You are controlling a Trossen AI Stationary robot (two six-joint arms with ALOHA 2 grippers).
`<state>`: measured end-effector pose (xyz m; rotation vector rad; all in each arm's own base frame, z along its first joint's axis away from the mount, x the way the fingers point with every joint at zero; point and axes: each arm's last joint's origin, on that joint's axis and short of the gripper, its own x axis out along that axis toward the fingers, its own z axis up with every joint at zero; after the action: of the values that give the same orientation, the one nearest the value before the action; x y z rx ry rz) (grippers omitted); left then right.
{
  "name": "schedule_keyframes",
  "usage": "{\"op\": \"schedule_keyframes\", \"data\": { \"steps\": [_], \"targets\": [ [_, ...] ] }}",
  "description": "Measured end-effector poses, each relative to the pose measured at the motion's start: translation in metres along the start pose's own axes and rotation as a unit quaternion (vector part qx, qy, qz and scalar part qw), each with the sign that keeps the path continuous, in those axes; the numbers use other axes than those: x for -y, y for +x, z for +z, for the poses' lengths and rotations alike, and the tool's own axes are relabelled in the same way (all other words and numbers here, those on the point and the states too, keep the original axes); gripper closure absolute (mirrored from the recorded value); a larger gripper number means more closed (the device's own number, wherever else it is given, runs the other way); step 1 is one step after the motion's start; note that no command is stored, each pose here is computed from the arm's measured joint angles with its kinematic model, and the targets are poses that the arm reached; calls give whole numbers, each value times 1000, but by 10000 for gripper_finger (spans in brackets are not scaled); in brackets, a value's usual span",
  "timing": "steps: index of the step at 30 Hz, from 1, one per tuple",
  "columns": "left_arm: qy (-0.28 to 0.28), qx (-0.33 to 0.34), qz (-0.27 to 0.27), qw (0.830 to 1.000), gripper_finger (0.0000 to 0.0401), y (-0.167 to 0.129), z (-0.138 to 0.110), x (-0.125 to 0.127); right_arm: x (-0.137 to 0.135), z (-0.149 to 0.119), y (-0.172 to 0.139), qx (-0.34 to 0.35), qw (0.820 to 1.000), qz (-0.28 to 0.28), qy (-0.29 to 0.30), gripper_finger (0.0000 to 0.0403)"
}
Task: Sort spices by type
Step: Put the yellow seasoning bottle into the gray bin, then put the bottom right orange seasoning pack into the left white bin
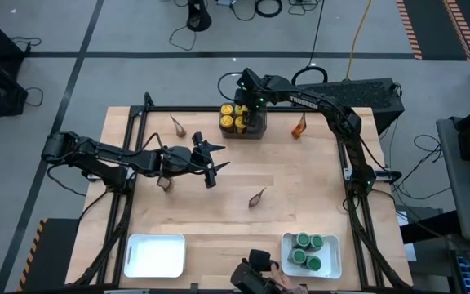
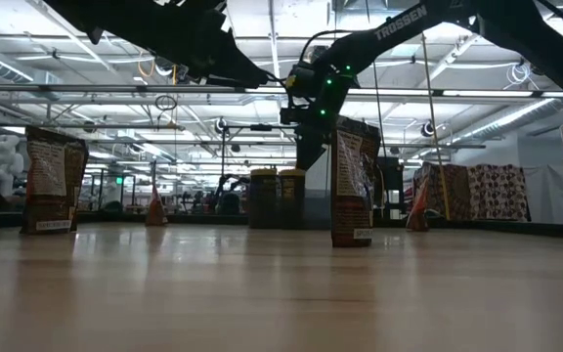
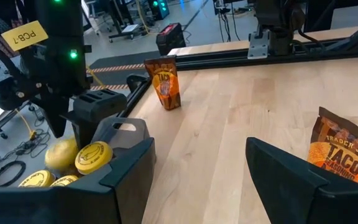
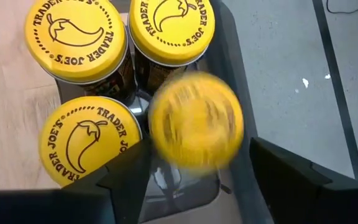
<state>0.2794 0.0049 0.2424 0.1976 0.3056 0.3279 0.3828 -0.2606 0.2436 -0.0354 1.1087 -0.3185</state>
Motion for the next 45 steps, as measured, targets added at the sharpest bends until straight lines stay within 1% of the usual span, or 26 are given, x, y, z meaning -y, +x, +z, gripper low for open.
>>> {"op": "schedule_keyframes", "data": {
  "steps": [8, 11, 14, 19, 23, 28, 31, 34, 39, 43, 45],
  "targets": [
    [0, 0, 0, 1000, 147, 0, 0, 0, 0, 0, -1, 0, 1000, -4, -14, 114],
    [0, 0, 0, 1000, 147, 0, 0, 0, 1, 1, -12, 4, 1000, -5, -17, 111],
    [0, 0, 0, 1000, 147, 0, 0, 0, 1, 3, -36, 24, 999, -14, -19, 111],
    [0, -7, -2, 1000, 147, 0, -1, 0, 0, 1, -89, 46, 999, -23, -10, 111],
    [1, -9, -16, 1000, 147, 0, -2, 2, -8, -13, -134, 29, 999, -10, 31, 111],
    [-13, -5, -35, 999, 147, 0, -2, 3, -26, -39, -172, -54, 993, 22, 105, 111],
    [-15, 2, -62, 998, 147, -1, 0, 5, -36, -52, -192, -92, 986, 30, 137, 111],
    [-29, 12, -94, 995, 147, -2, 4, 9, -49, -61, -207, -87, 984, 30, 152, 111],
    [-54, 34, -128, 990, 147, -8, 23, 23, -78, -82, -222, -56, 986, 37, 152, 111],
    [-92, 55, -157, 982, 147, -15, 44, 37, -105, -107, -219, -28, 987, 26, 157, 111],
    [-114, 43, -171, 978, 147, -18, 53, 45, -117, -122, -213, -18, 986, 34, 161, 111]
  ]
}}
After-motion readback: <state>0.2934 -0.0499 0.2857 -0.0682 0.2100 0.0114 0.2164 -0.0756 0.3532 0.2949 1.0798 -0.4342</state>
